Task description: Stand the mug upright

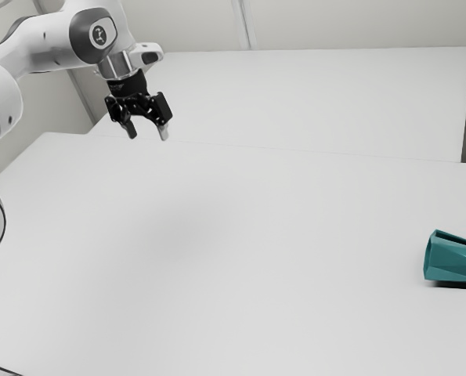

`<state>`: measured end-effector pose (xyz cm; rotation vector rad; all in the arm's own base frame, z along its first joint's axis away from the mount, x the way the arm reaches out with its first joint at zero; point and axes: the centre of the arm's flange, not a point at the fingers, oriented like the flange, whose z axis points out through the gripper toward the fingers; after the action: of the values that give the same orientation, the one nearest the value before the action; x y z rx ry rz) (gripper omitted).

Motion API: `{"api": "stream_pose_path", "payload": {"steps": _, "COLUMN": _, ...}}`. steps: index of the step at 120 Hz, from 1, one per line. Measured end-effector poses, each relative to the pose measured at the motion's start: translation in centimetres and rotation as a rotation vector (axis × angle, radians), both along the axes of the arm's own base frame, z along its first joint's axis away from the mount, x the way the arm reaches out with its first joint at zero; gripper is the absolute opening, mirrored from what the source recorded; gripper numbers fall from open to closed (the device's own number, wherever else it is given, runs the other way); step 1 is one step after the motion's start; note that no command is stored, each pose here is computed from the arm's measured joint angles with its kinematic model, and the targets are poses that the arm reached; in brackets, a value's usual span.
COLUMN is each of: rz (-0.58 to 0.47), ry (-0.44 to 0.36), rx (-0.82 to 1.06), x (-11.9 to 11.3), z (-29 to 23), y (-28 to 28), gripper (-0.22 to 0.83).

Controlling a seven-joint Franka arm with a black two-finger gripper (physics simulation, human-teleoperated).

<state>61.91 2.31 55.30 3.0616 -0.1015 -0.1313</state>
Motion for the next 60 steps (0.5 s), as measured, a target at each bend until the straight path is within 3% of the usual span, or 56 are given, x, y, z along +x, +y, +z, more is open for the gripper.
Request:
{"api": "stream_pose_path", "payload": {"steps": 40, "rz": -0.004, "ry": 0.01, "rx": -0.007, "x": -0.2, "z": 0.1, "y": -0.4, "gripper": 0.62}}
{"api": "stream_pose_path", "payload": {"steps": 60, "rz": -0.005, "ry": 0.059, "rx": -0.138, "x": -0.5, "z": -2.3, "y": -2.7, "gripper": 0.62}}
